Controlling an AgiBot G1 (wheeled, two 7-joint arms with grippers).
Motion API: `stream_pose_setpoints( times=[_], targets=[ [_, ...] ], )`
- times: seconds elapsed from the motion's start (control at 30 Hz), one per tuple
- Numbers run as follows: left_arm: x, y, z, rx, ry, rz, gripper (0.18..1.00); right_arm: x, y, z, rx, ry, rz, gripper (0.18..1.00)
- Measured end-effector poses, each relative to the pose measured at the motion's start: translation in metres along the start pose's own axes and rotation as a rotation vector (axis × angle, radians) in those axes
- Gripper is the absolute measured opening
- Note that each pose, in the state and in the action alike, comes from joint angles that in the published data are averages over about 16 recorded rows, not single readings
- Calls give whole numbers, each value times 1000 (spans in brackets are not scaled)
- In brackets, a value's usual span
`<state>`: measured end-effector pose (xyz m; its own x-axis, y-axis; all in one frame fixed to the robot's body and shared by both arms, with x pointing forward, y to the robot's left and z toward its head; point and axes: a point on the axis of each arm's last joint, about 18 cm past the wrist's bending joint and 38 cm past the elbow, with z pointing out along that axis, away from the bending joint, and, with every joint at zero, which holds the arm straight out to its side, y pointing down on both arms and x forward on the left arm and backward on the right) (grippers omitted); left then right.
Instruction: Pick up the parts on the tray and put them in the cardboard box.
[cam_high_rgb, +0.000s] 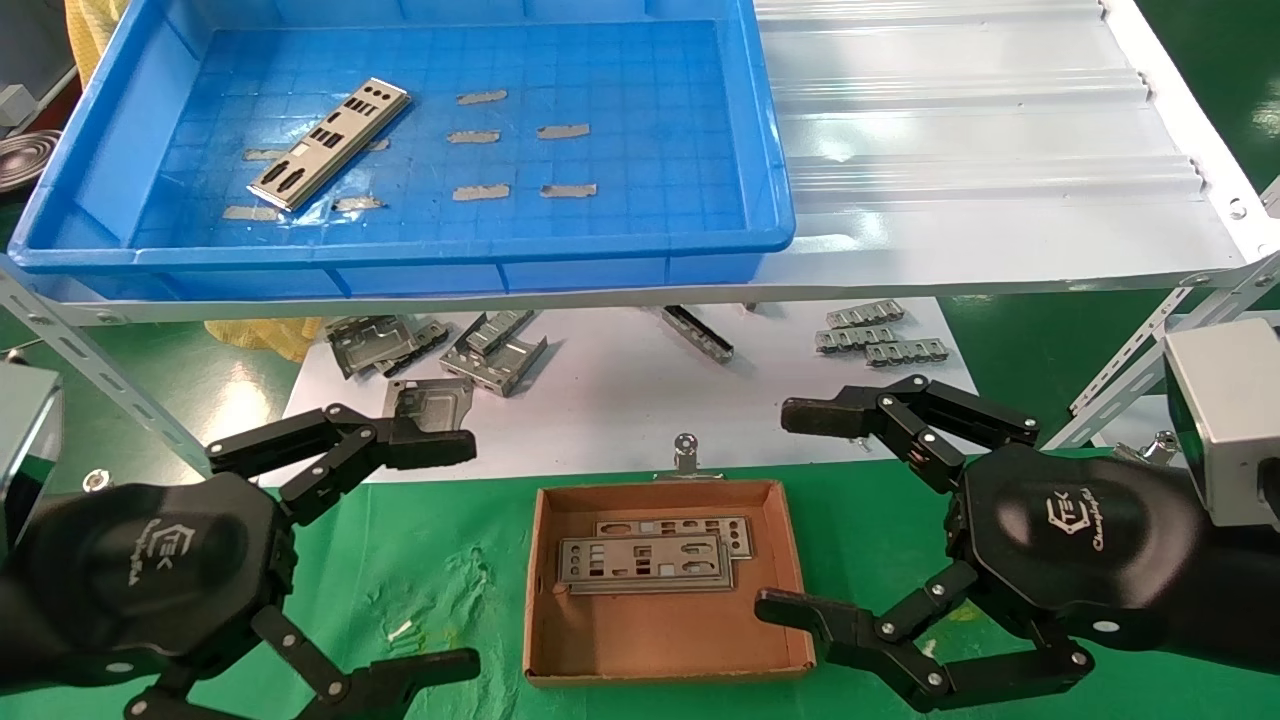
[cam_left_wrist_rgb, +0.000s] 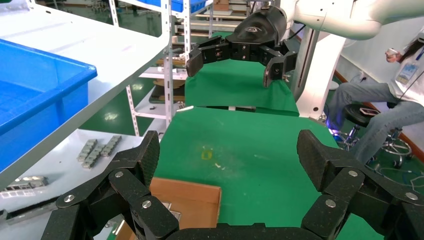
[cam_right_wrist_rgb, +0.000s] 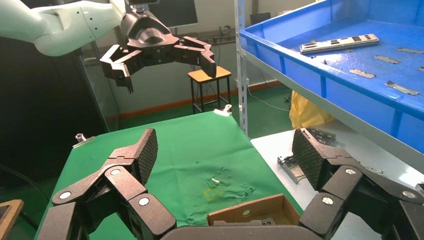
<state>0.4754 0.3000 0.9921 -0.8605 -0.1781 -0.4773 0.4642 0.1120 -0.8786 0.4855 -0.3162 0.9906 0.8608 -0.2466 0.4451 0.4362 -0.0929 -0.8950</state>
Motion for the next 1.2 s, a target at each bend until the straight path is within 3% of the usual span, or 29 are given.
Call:
stream_pose_setpoints(
  times=[0.3, 0.7, 1.2],
  targets=[
    [0, 0, 0, 0, 0, 0, 1001, 0, 0, 0, 0, 0, 0, 996],
    [0, 0, 0, 0, 0, 0, 1001, 0, 0, 0, 0, 0, 0, 922],
    [0, 0, 0, 0, 0, 0, 1001, 0, 0, 0, 0, 0, 0, 639]
  ],
)
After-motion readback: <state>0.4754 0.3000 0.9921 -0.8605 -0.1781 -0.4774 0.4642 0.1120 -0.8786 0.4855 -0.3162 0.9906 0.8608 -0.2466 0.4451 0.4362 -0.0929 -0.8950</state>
